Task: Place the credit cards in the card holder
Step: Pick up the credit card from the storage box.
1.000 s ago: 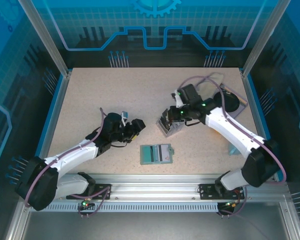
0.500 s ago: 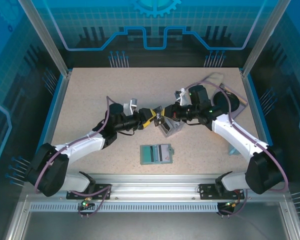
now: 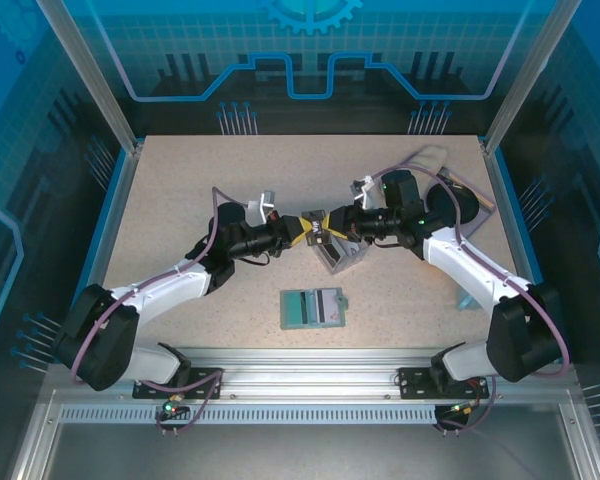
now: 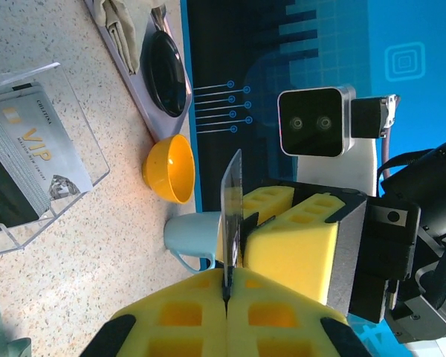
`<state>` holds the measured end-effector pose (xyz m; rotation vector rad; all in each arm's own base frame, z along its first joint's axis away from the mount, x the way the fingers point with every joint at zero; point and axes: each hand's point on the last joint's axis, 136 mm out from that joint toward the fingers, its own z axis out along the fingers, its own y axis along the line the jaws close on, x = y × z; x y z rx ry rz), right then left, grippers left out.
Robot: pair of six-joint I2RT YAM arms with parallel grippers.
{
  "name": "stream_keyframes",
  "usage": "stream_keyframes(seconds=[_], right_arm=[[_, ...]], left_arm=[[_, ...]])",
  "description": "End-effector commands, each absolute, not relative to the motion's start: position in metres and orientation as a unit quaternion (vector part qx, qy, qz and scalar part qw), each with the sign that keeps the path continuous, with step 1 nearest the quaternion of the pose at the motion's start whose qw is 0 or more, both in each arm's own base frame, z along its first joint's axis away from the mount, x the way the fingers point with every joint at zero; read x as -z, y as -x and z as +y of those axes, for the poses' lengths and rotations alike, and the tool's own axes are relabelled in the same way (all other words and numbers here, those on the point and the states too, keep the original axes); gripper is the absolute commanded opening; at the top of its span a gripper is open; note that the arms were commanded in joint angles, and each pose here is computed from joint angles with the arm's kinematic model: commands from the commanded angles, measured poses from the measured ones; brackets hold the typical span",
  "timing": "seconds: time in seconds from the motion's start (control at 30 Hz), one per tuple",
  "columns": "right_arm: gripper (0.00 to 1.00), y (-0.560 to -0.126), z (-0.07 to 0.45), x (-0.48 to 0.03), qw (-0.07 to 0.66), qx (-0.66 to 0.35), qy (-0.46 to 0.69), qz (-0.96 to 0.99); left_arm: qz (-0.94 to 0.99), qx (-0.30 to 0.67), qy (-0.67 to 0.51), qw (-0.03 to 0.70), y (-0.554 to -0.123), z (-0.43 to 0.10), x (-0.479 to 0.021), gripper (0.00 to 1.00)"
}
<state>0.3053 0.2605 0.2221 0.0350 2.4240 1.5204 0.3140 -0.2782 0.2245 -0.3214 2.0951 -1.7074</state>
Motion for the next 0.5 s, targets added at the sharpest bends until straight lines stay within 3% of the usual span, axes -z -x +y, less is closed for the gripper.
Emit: stream_keyframes(seconds=[0.0,0.47], right_arm=[[0.19,-0.298,0.2698,-0.2418,0.126,-0.57,0.029,0.811],[0.18,-0.2969,0.2632,-0.2452,0.12,-0.581,0.049,0.803]], left_arm=[[0.751,0.618,0.086,0.215,-0.3131,-0.2823,-0.2349,0.03],[0.742,0.638,0.05,0.2,-0.3047,-0.2891,-0.2424,0.03]])
